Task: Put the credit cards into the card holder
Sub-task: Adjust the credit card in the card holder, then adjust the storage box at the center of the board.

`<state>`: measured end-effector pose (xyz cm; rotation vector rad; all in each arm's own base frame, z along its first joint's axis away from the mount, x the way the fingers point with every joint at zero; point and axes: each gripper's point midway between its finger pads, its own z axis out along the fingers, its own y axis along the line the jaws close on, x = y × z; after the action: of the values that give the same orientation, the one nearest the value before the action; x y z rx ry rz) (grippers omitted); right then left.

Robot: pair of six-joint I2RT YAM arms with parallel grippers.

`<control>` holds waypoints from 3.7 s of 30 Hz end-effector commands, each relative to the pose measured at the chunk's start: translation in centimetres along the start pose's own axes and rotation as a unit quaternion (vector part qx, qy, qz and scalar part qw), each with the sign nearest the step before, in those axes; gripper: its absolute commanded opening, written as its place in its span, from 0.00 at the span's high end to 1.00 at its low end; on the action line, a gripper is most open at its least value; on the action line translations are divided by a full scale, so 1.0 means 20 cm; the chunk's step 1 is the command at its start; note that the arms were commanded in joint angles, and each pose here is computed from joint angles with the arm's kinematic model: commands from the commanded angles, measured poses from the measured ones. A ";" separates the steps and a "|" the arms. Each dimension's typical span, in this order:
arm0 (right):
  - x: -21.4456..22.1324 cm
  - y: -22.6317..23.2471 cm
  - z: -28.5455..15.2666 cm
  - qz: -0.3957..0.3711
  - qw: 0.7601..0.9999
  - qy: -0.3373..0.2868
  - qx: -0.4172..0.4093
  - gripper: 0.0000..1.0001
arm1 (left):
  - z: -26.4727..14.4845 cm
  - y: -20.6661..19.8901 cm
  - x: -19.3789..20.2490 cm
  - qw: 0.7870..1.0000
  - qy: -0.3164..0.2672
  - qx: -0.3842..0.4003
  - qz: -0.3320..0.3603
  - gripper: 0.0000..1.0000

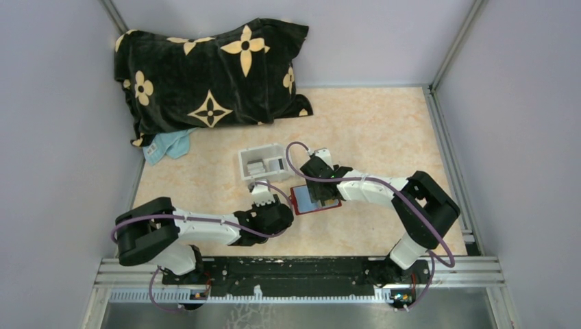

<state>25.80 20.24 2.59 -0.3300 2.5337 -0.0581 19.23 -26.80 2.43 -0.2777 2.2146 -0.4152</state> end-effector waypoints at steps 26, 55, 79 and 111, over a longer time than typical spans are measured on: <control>-0.20 -0.01 -0.13 0.016 0.998 -0.061 0.003 0.20 | -0.04 0.11 0.03 0.999 0.015 -0.027 0.038 0.49; -1.19 0.54 -0.35 -0.066 0.966 -0.206 -0.139 0.35 | -0.28 0.49 -0.77 0.953 -0.168 -0.204 -0.146 0.09; -1.12 0.69 0.10 -0.265 0.926 -0.165 -0.213 0.33 | -0.03 0.51 -0.44 0.968 -0.046 -0.172 -0.177 0.27; -1.13 0.47 0.23 -0.222 0.918 -0.178 -0.275 0.92 | 0.03 0.57 -0.38 0.965 -0.024 -0.194 -0.175 0.24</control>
<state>44.07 36.59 7.45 -1.1052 2.0418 0.5082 24.28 -14.72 3.29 -0.8841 2.1839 -0.1787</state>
